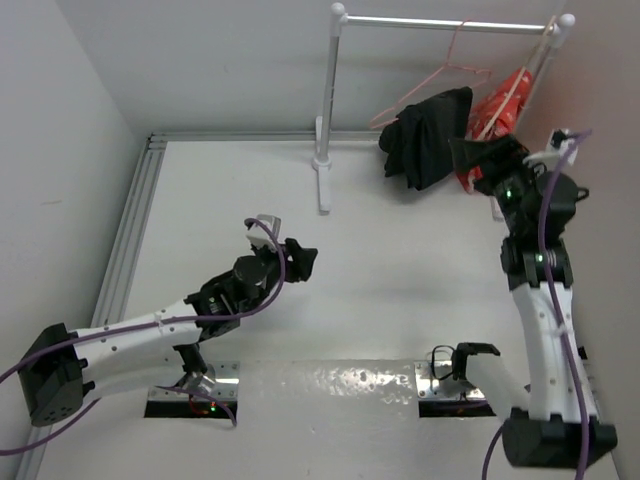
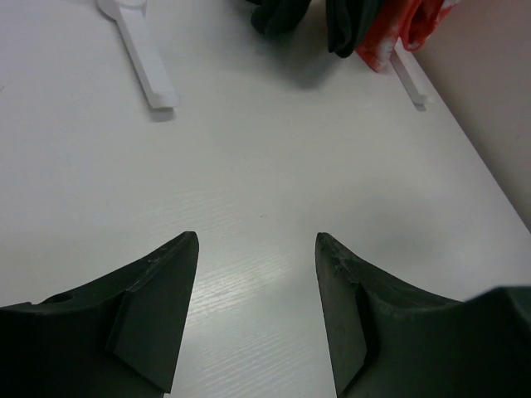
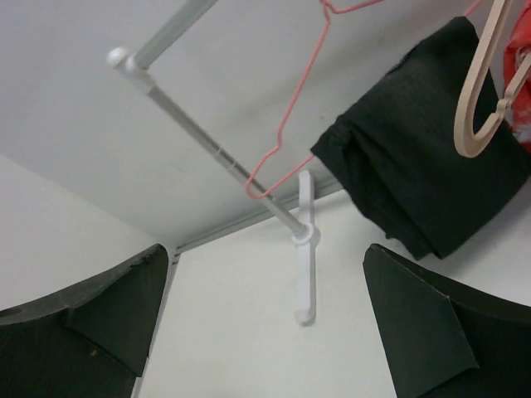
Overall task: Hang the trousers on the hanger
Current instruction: Reset both arms
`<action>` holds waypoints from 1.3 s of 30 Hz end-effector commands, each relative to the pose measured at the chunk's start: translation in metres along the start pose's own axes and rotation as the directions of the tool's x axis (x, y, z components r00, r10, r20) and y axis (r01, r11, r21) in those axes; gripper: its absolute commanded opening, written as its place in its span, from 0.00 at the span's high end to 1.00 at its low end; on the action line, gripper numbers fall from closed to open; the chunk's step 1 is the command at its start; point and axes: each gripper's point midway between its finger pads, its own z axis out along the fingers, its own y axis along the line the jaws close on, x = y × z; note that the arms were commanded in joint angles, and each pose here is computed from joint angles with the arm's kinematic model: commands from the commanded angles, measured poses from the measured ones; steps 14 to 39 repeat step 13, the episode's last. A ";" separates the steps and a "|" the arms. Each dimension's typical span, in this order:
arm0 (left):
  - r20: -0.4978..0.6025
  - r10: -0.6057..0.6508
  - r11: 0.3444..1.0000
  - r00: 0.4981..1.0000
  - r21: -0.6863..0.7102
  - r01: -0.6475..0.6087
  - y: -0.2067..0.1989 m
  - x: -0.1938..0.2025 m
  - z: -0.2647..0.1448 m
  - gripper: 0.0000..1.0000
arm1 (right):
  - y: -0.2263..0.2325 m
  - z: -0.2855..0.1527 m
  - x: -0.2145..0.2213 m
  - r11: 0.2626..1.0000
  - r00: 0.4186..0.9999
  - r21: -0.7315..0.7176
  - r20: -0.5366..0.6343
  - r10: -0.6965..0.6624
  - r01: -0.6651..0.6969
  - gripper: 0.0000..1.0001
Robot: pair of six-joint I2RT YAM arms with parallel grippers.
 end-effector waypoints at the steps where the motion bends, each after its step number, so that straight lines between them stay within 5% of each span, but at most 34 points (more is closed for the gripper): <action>1: 0.104 -0.092 0.995 0.990 0.059 0.086 -0.019 -0.042 -0.006 0.44 | -0.017 -0.040 0.034 1.000 1.000 -0.004 -0.025 -0.016 0.016 0.01; 12: 0.205 -0.196 0.977 0.959 0.123 0.173 -0.012 -0.076 -0.045 0.44 | -0.065 -0.110 0.133 0.999 0.984 0.019 -0.173 0.035 -0.032 0.01; 39: 0.194 -0.201 0.976 0.960 0.121 0.180 -0.013 -0.074 -0.043 0.41 | -0.061 -0.110 0.128 1.000 0.985 0.010 -0.173 0.023 -0.022 0.01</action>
